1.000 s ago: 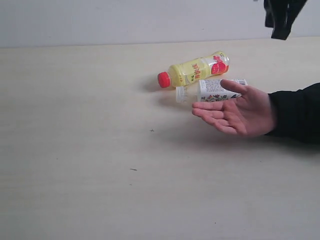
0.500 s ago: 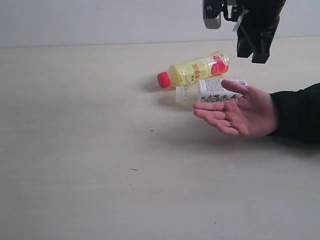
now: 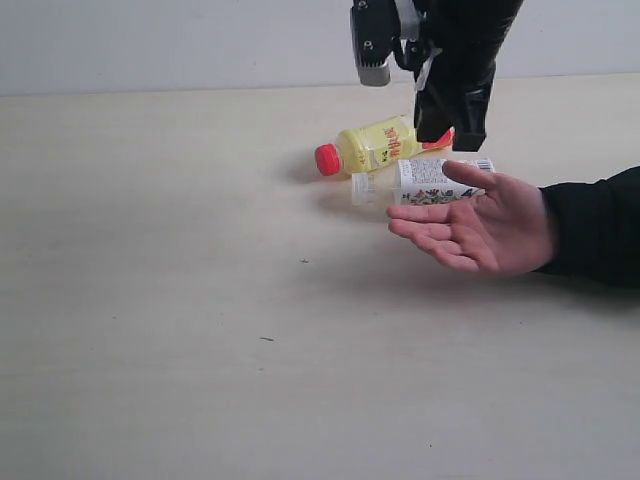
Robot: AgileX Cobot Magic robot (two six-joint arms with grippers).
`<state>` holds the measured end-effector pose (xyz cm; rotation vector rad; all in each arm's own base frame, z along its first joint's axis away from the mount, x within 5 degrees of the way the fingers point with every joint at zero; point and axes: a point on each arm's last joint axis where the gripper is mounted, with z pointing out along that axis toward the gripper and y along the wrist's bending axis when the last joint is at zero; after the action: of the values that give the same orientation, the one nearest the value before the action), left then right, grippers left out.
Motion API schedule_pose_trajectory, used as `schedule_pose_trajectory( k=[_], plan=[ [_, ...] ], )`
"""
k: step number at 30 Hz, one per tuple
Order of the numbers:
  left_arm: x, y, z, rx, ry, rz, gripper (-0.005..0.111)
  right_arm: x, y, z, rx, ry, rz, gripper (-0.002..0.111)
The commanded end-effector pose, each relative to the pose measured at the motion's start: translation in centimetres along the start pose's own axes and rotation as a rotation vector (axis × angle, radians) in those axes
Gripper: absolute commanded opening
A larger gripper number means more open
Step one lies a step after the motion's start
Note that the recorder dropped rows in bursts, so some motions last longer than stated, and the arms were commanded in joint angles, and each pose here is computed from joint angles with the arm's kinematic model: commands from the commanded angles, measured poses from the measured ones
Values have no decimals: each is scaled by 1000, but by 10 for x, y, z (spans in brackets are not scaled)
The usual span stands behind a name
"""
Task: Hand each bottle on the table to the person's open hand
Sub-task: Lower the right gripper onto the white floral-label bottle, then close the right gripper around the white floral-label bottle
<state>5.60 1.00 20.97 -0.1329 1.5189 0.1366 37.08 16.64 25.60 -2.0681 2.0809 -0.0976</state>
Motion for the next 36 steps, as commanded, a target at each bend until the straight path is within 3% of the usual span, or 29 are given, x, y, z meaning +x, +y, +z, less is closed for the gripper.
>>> schedule_pose_trajectory(
  k=[1,6,15,25,36],
  plan=[
    [-1,0,-1,-2,-11,9,0,-4,-2,18,-27,8,-14,31],
    [-1,0,-1,-2,-11,9,0,-4,-5,31,-30,24,-20,50],
    [-1,0,-1,-2,-11,9,0,-6,-12,36,32,7,-24,68],
    [-1,0,-1,-2,-11,9,0,0,-21,72,66,99,-24,70],
    [-1,0,-1,-2,-11,9,0,5,-25,84,97,155,-26,73]
  ],
)
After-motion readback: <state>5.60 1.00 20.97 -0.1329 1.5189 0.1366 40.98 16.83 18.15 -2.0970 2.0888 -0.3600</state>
